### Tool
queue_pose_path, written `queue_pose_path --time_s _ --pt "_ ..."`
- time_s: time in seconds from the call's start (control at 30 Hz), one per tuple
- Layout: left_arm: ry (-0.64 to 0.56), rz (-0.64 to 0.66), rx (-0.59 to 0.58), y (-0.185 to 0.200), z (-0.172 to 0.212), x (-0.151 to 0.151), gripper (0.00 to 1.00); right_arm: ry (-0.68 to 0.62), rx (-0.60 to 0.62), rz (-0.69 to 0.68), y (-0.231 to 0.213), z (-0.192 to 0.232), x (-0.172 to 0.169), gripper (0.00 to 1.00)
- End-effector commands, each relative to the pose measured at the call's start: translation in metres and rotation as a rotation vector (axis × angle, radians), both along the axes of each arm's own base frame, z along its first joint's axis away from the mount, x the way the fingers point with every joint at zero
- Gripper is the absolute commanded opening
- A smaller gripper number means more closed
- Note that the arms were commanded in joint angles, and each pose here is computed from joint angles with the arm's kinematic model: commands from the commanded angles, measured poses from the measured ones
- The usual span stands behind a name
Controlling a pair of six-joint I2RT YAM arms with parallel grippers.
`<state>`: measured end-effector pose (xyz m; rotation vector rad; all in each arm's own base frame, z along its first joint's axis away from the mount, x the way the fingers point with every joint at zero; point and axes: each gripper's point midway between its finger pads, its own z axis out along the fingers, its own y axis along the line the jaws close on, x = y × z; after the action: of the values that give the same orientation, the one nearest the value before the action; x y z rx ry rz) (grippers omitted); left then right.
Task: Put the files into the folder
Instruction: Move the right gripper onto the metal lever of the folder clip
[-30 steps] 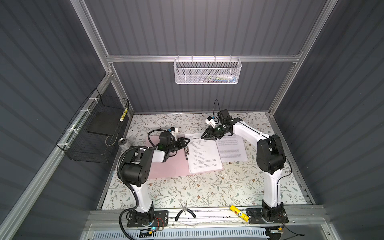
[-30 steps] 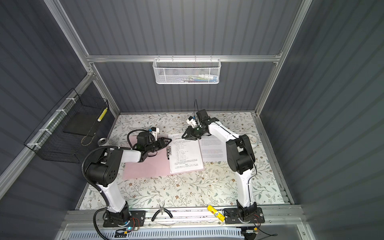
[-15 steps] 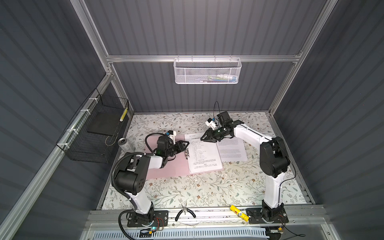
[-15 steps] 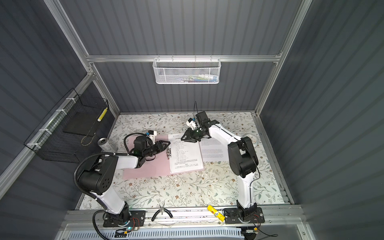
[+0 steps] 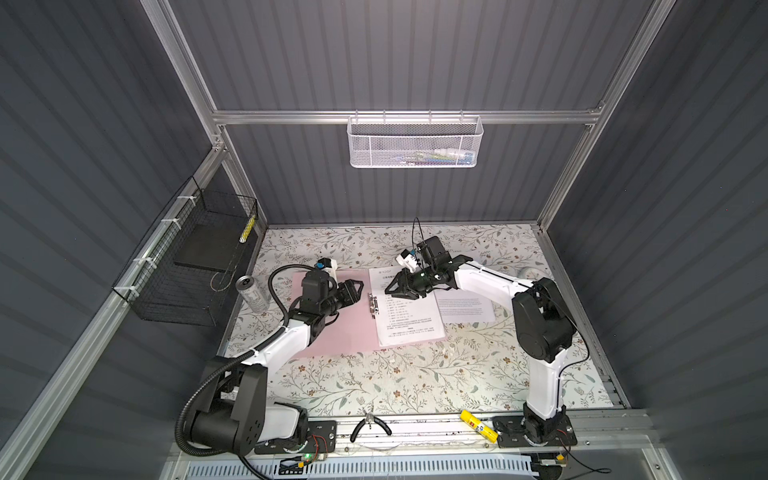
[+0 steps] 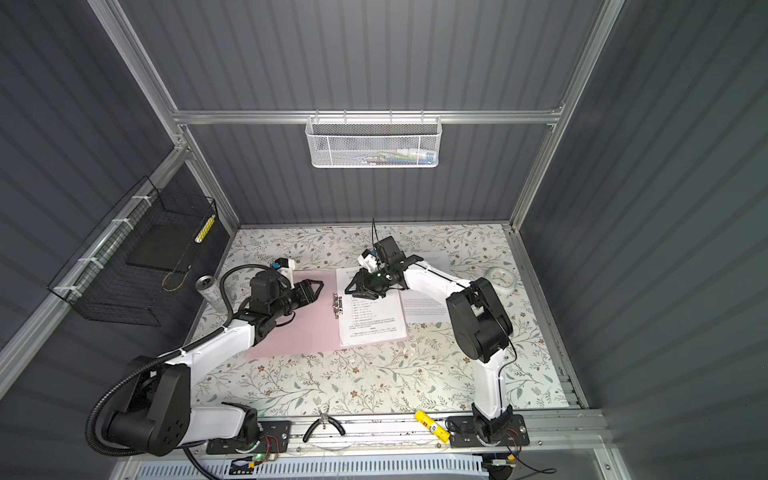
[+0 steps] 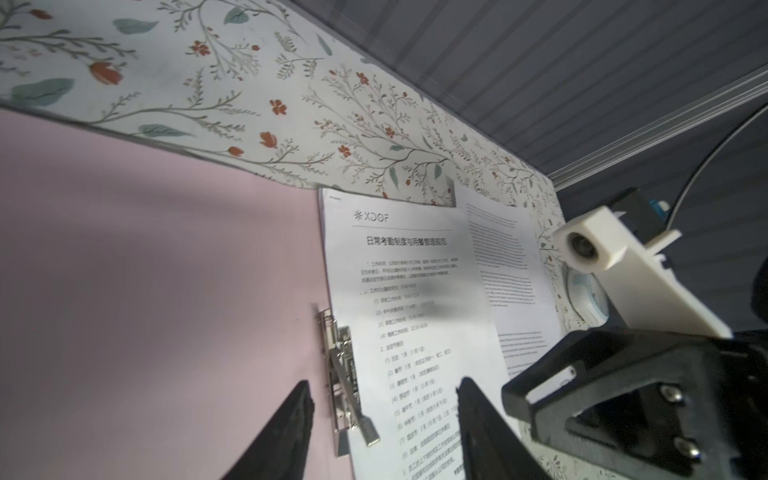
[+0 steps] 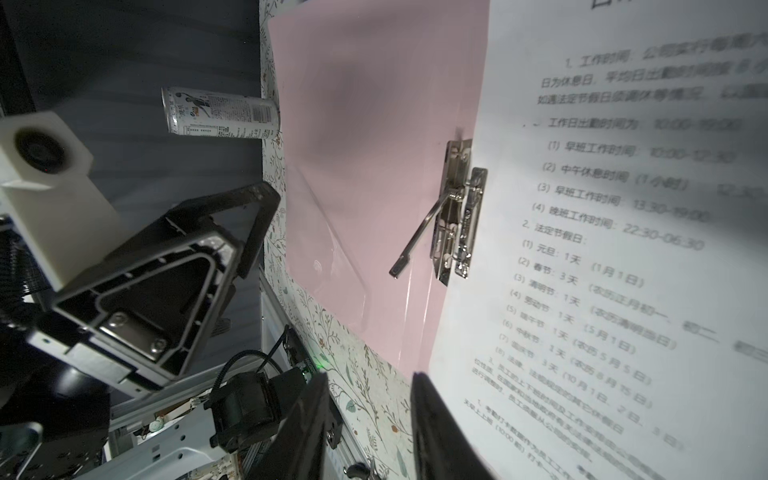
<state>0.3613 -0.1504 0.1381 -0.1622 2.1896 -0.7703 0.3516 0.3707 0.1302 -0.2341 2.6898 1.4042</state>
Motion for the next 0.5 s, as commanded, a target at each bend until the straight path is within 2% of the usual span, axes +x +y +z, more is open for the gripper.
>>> queue_pose_path --time_s 0.0,0.37,0.47 --pt "0.087 0.034 0.112 0.017 -0.030 -0.021 0.58 0.025 0.035 -0.036 0.006 0.001 0.010 0.36" --pt "0.160 0.096 0.187 0.035 -0.056 -0.032 0.57 0.146 0.062 0.007 0.029 -0.027 0.001 0.33" --pt "0.191 0.086 0.196 0.035 -0.066 -0.034 0.57 0.177 0.073 0.031 0.038 -0.033 -0.002 0.30"
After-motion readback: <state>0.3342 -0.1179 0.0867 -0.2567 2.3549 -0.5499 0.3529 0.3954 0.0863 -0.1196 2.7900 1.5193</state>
